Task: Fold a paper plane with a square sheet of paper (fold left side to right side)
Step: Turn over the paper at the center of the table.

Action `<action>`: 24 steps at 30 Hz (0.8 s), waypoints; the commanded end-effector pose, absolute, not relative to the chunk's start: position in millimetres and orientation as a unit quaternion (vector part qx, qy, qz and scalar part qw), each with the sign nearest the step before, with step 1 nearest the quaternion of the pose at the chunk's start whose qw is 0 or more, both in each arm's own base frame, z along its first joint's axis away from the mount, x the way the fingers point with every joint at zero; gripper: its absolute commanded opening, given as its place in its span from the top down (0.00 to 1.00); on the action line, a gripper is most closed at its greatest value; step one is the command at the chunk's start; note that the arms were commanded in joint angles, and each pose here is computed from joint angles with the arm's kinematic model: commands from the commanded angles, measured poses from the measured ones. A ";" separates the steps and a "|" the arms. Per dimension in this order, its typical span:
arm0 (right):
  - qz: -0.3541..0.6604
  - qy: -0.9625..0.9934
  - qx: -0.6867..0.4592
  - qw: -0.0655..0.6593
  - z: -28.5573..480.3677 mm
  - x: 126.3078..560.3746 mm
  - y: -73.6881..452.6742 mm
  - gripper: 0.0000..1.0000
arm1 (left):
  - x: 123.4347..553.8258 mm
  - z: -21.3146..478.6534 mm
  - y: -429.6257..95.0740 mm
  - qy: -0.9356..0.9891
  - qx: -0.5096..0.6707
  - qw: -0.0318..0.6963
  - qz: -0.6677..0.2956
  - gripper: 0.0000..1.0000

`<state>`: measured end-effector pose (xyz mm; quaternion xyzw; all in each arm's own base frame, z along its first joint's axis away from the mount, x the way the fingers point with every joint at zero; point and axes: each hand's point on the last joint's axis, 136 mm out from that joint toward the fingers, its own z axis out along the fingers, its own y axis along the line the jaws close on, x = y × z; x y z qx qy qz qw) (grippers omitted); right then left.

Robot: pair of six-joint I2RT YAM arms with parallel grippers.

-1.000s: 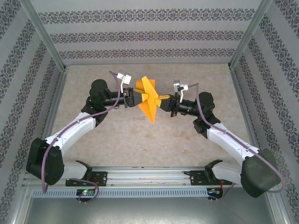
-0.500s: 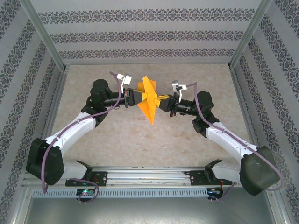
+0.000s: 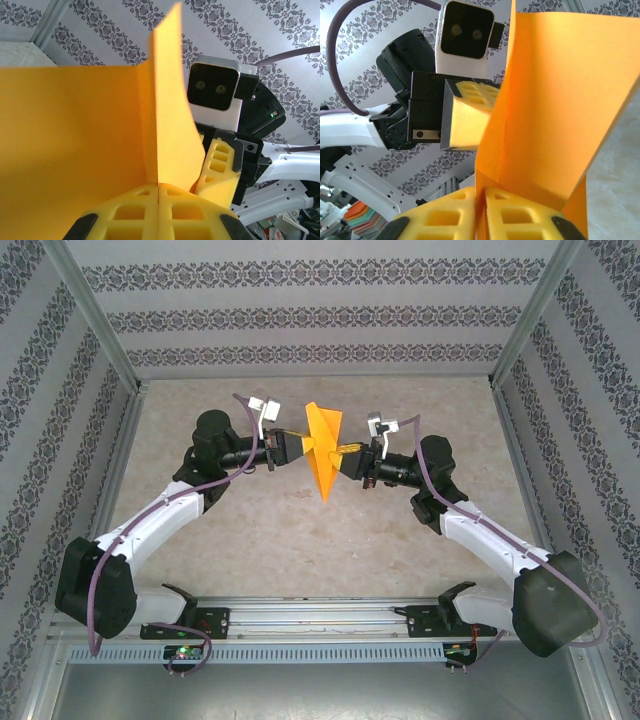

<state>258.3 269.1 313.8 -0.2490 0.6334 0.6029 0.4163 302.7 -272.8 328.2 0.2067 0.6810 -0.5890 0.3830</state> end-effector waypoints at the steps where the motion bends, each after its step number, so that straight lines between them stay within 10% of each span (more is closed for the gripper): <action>1: 0.603 0.607 -0.259 0.447 339.6 255.2 265.1 0.76 | 296.2 341.0 -272.0 0.666 0.220 0.408 -0.584 1.00; 16: 0.572 0.672 -0.176 0.435 295.5 255.6 235.9 0.09 | 290.9 354.4 -266.6 0.650 0.215 0.431 -0.588 1.00; 24: 0.590 0.665 -0.213 0.405 294.1 244.0 265.0 0.05 | 290.7 354.8 -268.0 0.649 0.213 0.429 -0.592 1.00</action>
